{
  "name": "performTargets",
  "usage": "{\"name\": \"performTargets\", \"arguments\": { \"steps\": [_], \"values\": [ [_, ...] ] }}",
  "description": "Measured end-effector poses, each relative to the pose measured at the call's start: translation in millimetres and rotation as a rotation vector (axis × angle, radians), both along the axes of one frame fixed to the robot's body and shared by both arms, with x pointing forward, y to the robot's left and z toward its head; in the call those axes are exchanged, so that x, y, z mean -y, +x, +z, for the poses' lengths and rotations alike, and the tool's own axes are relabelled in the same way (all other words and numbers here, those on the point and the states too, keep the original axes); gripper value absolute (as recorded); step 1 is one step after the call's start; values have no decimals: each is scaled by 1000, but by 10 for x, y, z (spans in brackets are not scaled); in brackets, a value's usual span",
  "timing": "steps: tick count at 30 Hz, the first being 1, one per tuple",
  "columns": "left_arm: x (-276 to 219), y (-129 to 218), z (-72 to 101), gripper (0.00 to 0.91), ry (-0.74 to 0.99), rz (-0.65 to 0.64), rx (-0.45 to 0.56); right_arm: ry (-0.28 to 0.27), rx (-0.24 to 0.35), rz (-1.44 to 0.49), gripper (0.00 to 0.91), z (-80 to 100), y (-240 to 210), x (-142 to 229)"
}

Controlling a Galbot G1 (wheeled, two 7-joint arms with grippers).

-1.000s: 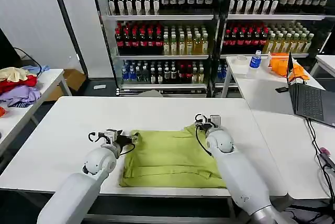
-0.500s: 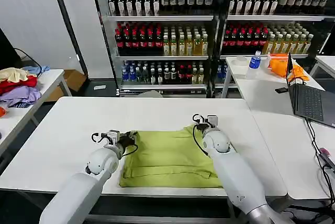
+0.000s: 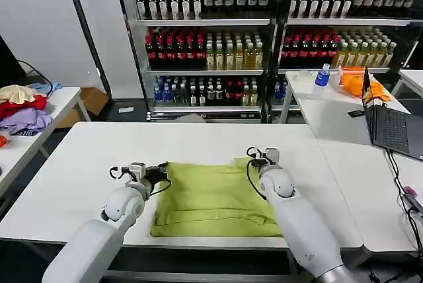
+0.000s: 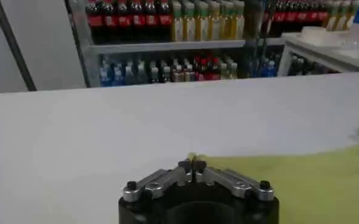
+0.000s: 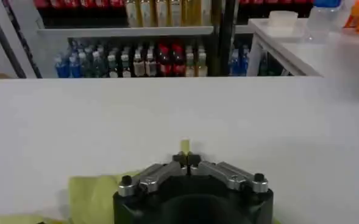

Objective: Fold and organize the clothes.

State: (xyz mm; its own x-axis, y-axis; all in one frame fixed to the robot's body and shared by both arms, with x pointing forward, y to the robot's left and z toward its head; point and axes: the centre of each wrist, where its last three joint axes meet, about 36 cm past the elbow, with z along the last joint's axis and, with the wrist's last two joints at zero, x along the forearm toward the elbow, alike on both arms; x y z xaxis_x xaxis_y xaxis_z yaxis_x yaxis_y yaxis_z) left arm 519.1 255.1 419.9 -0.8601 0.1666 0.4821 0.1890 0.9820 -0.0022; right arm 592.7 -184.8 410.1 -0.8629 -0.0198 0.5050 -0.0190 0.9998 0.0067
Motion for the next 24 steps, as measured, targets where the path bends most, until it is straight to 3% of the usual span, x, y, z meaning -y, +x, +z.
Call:
{"name": "performTargets", "arguments": {
  "steps": [14, 24],
  "values": [
    [12, -389, 293, 30, -18, -39, 58, 18, 146, 24, 0, 516, -553, 287],
    [11, -817, 349, 30, -28, -85, 59, 12, 193, 39, 0, 666, -1224, 535]
  ]
}}
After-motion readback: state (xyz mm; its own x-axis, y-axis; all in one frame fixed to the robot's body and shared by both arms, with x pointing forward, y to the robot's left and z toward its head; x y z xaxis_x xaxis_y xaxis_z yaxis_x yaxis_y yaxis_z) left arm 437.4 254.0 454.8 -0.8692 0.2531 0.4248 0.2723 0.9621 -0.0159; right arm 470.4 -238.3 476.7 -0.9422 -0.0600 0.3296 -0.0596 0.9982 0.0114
